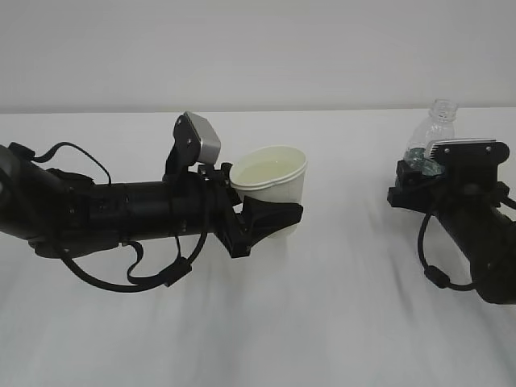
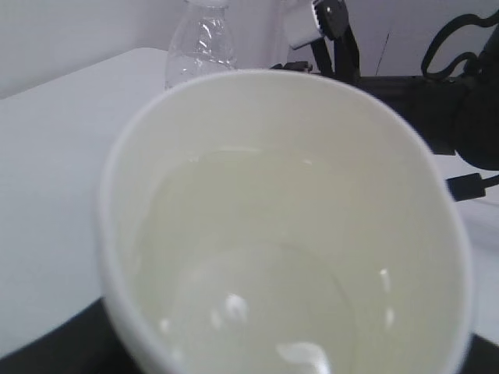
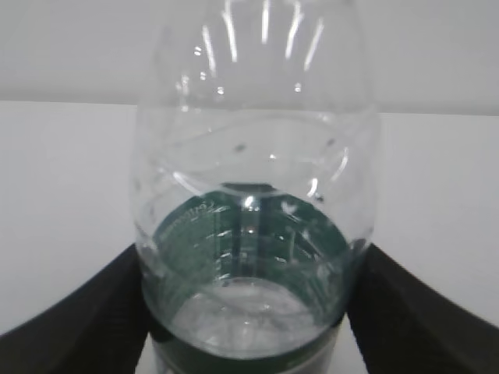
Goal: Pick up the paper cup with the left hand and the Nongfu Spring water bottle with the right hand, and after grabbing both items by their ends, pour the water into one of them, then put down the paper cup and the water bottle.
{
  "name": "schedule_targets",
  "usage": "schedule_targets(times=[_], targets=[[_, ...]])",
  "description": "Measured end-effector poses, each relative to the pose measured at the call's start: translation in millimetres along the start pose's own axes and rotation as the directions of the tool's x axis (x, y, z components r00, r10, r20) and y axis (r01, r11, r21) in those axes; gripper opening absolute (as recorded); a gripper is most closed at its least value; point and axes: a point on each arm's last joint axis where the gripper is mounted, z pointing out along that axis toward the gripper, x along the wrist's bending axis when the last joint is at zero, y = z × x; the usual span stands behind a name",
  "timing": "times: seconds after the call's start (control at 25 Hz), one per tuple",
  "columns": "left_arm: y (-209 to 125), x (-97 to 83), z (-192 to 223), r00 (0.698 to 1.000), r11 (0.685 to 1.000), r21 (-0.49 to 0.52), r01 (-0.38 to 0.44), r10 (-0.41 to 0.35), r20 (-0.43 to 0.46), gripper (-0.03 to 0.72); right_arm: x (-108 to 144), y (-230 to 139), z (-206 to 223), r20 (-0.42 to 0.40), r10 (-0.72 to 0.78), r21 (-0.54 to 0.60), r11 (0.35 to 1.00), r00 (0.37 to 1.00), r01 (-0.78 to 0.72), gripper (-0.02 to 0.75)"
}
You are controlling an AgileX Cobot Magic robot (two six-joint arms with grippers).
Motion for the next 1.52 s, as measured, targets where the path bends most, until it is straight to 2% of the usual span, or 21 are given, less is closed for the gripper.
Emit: schedule_targets(times=[0.64,1.16,1.52], targets=[[1,1.2,0,1.000,1.000,-0.008,0.009,-0.009,-0.013,0.448,-3,11,-53,-0.060,-0.030,0.033,0.999,0.998,0.032,0.563],[3,10.6,-1,0.992,0.998,-0.042,0.049,-0.053,-0.116,0.447,-8,26,-105,-0.101,-0.049,0.017,0.999,0.994,0.051,0.564],[3,38.5,-21,0.973,0.995,-0.068,0.066,-0.080,-0.215,0.439,-10,30,-118,-0.100,-0.048,0.007,0.999,0.994,0.049,0.564]])
